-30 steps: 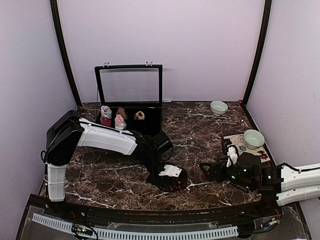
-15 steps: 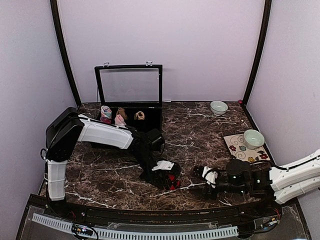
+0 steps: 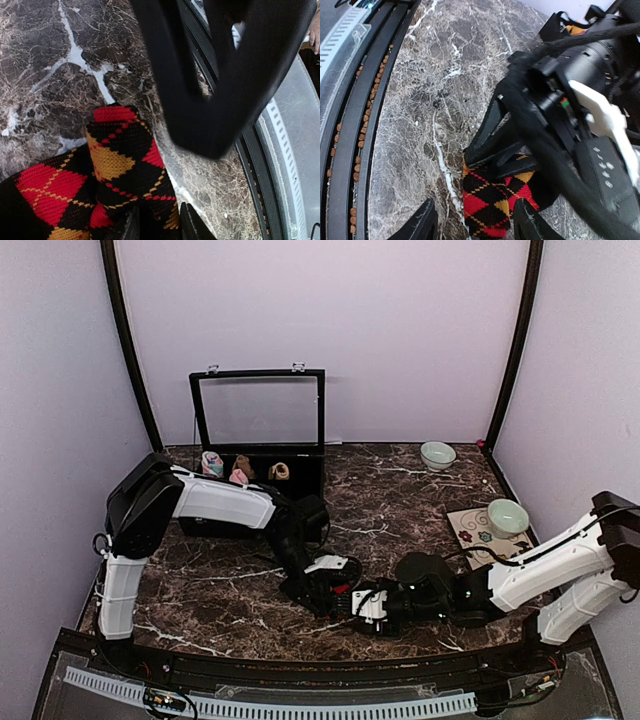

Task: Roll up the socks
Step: Roll the sock at the center of the board.

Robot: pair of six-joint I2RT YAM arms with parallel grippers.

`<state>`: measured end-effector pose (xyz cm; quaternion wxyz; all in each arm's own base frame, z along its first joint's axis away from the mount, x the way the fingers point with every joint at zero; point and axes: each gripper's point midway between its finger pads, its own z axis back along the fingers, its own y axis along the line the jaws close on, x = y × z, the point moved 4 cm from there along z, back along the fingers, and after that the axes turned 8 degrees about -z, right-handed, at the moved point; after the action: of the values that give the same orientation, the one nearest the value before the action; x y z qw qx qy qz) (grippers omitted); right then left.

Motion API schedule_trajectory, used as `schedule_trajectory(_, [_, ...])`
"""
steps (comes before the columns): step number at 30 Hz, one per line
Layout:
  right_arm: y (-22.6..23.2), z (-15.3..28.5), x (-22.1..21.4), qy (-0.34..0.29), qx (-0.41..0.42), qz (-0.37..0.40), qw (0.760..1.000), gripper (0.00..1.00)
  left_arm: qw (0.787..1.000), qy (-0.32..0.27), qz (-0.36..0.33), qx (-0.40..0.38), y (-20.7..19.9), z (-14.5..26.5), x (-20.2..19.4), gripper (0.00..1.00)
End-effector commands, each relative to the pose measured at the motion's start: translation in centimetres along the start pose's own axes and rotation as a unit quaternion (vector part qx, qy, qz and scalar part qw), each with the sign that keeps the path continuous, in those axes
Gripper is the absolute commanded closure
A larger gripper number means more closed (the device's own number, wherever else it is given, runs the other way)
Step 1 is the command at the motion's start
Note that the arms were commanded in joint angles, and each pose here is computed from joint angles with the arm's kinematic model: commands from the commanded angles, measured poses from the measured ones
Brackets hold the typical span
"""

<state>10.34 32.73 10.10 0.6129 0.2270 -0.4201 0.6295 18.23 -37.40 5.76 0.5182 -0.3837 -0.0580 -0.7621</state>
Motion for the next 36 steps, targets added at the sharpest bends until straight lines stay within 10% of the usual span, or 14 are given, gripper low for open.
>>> schedule_trajectory(1, [0.3, -1.6, 1.0, -0.017, 0.014, 0.042, 0.999, 0.50, 0.994, 0.085, 0.062, -0.028, -0.5, -1.5, -4.7, 0.71])
schedule_trajectory(18, [-0.6, -4.6, -2.8, 0.034, 0.007, 0.043, 0.998, 0.52, 0.994, 0.090, 0.063, -0.030, -0.1, -1.7, -5.0, 0.70])
schedule_trajectory(36, [-0.7, -6.2, -7.3, 0.137, 0.019, -0.068, 0.988, 0.76, 0.996, -0.008, 0.080, 0.031, -1.5, 5.9, -0.6, 0.58])
